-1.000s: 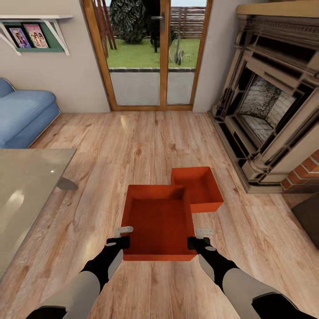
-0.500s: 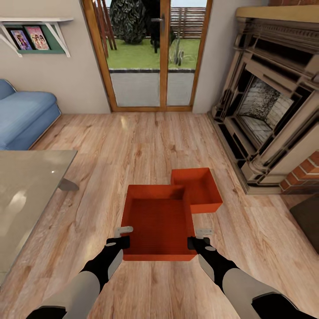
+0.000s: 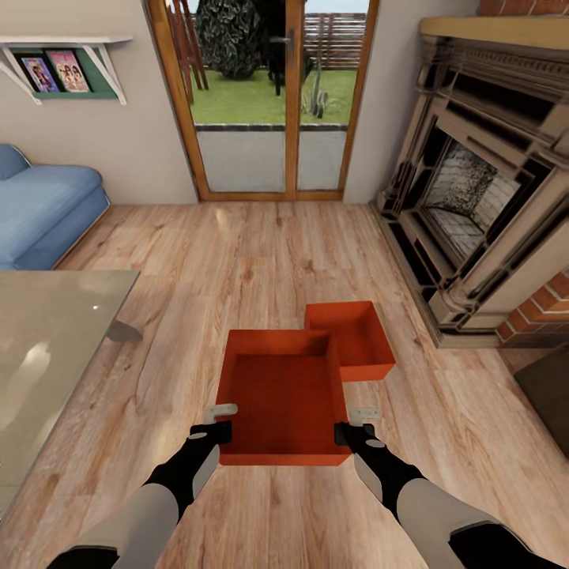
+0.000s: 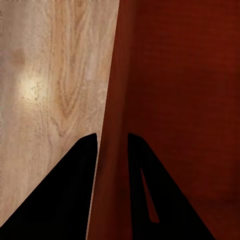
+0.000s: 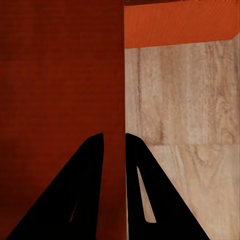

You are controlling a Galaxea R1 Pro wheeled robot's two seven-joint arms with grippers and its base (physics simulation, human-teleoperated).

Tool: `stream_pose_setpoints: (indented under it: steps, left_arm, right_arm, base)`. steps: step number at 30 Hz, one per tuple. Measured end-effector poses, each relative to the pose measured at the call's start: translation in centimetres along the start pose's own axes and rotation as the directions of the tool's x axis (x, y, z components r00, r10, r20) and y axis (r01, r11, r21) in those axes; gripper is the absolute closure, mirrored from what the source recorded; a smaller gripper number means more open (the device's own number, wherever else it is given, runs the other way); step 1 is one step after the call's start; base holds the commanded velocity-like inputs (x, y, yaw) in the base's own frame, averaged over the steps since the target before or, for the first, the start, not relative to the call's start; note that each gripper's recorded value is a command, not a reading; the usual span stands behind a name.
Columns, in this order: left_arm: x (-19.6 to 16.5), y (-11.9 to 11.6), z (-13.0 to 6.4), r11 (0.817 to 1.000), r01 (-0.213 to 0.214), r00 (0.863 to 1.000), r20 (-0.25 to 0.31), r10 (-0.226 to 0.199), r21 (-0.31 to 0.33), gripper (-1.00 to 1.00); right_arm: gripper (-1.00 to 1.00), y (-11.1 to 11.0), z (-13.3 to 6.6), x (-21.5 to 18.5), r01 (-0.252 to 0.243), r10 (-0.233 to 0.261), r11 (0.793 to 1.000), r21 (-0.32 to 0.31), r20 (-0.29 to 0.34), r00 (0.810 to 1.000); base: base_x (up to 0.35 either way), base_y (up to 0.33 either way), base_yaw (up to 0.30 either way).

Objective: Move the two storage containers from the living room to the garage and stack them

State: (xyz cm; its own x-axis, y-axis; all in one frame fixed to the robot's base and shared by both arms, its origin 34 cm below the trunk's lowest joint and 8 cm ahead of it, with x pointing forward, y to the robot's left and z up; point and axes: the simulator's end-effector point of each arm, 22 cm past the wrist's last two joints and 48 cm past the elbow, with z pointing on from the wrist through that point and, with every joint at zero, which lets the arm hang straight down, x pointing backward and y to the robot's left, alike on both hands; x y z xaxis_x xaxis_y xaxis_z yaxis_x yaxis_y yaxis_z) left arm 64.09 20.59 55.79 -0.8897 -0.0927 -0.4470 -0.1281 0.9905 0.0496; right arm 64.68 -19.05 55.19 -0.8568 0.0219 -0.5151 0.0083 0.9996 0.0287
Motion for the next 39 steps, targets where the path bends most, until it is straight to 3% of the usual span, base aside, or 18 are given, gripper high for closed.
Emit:
stream_pose_setpoints:
  steps: [39]
  left_arm:
    - [-1.4,0.3,-4.6,1.000,0.002,1.000,0.002,-0.002,0.000,1.00]
  right_arm:
    - [1.00,0.1,-4.4,-1.9,0.002,-0.002,1.000,0.000,0.002,1.000]
  base:
    - [0.000,0.000,0.000]
